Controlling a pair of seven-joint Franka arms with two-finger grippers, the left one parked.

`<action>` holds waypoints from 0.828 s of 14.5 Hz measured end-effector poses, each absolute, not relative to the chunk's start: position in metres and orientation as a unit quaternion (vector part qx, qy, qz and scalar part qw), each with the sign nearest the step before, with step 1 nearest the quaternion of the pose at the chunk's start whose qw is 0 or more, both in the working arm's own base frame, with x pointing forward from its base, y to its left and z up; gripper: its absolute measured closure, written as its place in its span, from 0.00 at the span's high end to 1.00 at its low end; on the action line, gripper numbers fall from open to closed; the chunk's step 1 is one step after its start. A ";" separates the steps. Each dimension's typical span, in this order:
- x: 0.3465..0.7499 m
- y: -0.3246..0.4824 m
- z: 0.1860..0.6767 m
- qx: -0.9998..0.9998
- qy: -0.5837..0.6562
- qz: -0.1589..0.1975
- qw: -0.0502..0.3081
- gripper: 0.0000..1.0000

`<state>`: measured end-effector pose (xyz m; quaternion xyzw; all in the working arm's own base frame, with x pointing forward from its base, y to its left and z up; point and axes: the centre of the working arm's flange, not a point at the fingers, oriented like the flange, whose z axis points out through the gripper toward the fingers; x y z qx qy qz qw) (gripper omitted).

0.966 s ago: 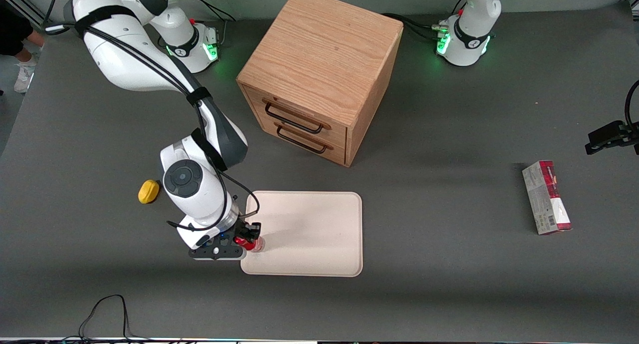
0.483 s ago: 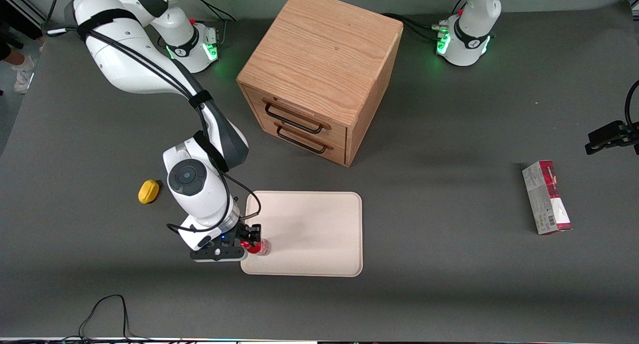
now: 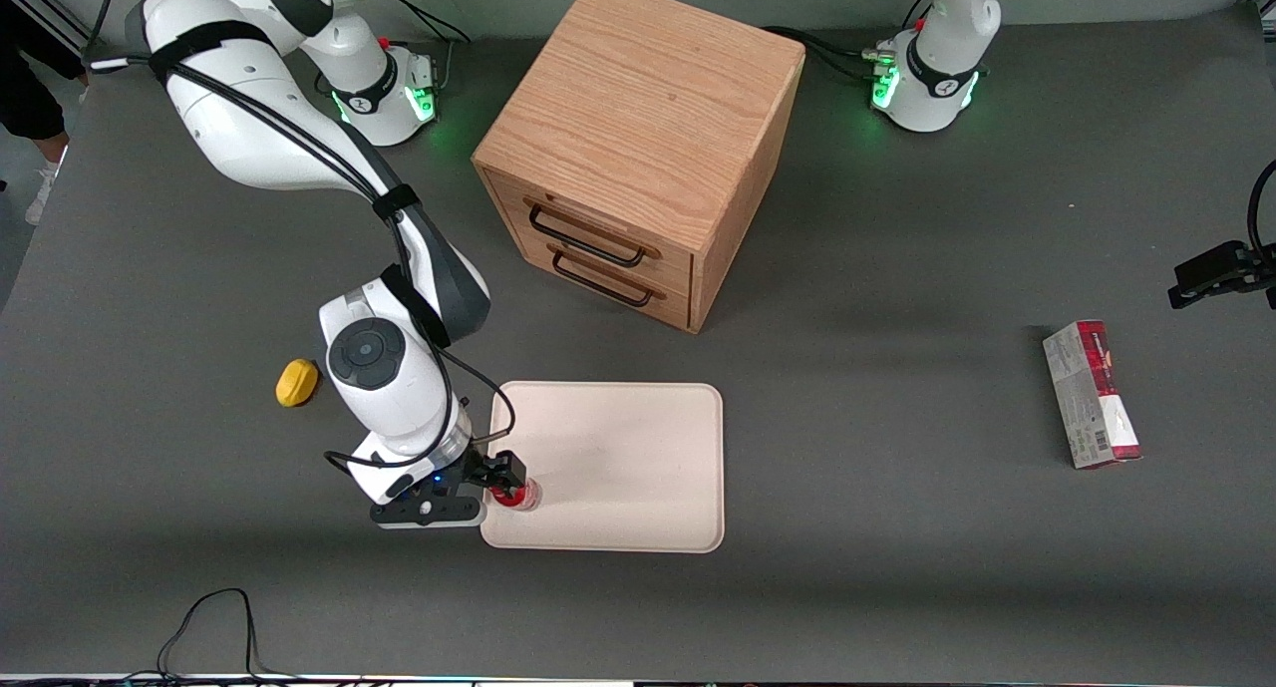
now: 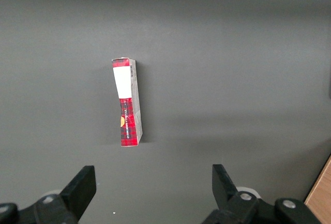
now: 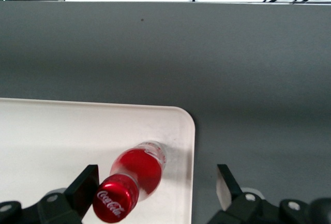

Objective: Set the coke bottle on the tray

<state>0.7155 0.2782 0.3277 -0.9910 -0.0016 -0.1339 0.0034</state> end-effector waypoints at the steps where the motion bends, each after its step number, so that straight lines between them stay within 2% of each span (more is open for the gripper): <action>1: 0.715 0.276 0.336 -0.992 0.001 -0.128 -0.003 1.00; 5: 0.704 0.266 0.414 -0.993 0.016 -0.116 -0.025 1.00; 8: 0.683 0.239 0.485 -0.995 0.036 -0.088 -0.036 1.00; 12: 0.651 0.163 0.554 -0.999 0.023 -0.038 -0.014 1.00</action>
